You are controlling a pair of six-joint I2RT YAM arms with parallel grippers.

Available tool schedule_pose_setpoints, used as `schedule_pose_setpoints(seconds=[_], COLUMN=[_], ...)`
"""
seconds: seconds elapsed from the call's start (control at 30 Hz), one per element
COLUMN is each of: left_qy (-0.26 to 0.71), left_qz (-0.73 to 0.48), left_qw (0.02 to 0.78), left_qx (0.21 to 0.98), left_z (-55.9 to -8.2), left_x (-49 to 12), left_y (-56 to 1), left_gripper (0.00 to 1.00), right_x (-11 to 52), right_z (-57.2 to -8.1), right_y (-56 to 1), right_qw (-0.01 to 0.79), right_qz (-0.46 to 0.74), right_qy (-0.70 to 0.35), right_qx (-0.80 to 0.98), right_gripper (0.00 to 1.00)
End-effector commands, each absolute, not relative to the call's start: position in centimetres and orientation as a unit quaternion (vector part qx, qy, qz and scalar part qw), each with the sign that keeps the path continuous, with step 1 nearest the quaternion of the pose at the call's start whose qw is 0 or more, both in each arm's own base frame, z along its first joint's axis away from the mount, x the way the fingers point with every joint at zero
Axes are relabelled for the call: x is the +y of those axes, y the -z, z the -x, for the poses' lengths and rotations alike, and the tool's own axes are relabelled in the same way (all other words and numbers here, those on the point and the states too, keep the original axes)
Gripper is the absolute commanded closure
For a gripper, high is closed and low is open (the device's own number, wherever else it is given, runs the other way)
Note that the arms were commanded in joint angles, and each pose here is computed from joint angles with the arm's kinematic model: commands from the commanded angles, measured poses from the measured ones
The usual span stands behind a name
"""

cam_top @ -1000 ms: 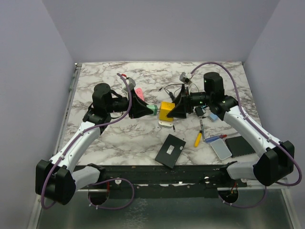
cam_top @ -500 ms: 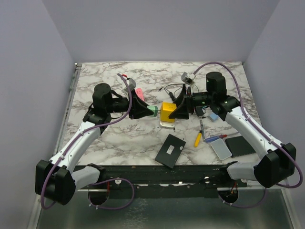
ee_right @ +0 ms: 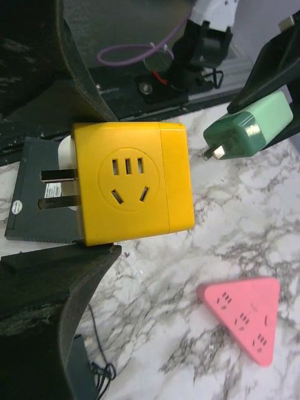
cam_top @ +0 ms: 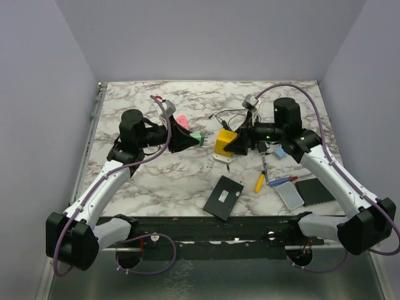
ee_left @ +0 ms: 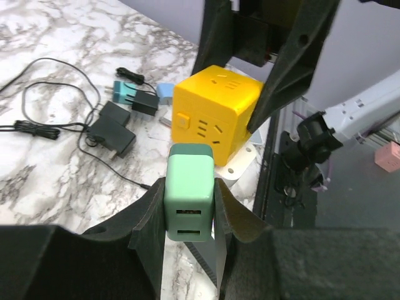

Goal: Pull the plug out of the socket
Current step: Remove the plug from the socket, then place the plug at the center of the board.

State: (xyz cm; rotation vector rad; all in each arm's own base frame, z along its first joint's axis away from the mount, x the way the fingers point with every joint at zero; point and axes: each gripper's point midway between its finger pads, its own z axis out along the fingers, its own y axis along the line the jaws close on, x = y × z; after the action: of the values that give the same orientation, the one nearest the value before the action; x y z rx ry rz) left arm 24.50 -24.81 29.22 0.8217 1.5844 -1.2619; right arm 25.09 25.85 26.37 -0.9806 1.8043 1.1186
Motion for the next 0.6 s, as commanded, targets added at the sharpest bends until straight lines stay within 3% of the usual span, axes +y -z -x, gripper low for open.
schedule_pose_setpoints(seconds=[0.0,0.2,0.57], left_qy=[0.449,0.386,0.391], left_qz=[-0.278,-0.152,-0.077], left_qw=[0.517,0.524,0.478], left_qx=[0.673,0.744,0.783], left_z=[-27.6,-31.2,-30.4], left_x=[-23.5,-22.8,-32.5], left_y=[-29.0,-26.1,-18.9], left_gripper=[1.00,1.00,1.00], right_x=[23.8,19.8,18.8], right_z=[-27.5,-30.4,-27.4], right_y=[-28.3,-29.7,-33.5], right_qw=[0.470,0.562,0.620], right_qz=[0.327,0.204,0.190], right_qy=[-0.368,-0.280,-0.307], right_qx=[0.732,0.751,0.696], right_gripper=[1.00,1.00,0.99])
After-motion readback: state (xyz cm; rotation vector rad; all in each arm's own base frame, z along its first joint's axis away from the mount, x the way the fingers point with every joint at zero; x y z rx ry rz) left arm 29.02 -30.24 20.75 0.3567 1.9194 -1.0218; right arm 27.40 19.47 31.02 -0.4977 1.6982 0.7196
